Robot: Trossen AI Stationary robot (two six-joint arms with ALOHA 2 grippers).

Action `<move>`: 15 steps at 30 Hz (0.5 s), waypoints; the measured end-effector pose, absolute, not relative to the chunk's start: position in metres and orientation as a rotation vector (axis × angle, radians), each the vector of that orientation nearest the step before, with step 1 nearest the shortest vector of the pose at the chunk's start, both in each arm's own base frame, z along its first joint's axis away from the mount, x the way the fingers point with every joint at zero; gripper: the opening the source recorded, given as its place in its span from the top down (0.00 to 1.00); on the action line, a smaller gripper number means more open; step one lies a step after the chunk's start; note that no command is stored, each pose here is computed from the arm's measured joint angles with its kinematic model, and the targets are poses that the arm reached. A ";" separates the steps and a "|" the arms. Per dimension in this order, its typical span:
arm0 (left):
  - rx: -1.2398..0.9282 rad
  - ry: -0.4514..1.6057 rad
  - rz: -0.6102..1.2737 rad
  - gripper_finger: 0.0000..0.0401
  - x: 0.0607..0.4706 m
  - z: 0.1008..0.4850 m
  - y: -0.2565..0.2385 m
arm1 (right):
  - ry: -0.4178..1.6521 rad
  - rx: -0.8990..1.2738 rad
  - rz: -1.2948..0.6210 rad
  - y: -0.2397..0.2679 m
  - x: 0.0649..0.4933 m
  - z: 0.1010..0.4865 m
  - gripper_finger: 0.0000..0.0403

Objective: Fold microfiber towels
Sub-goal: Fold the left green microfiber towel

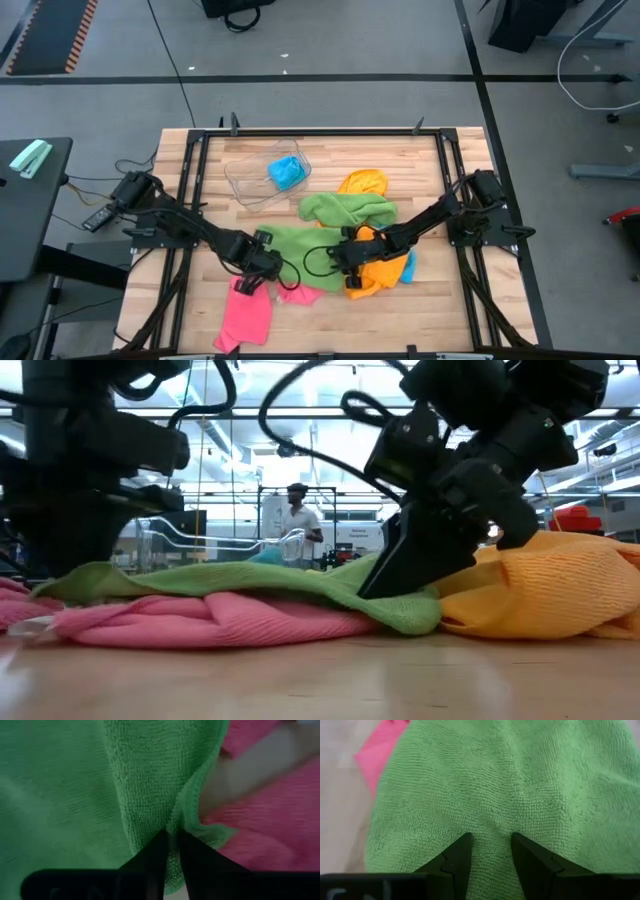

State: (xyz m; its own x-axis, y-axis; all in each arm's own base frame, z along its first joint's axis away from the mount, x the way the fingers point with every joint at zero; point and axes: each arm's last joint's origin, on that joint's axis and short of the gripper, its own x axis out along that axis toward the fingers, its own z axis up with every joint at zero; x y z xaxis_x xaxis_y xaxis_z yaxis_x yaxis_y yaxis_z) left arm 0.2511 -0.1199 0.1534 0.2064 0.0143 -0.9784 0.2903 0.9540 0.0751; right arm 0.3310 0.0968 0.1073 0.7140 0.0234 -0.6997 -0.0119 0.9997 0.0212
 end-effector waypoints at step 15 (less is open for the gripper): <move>0.277 1.338 -0.025 0.84 0.253 0.186 -0.135 | 0.820 0.059 -0.033 0.088 0.330 0.106 0.63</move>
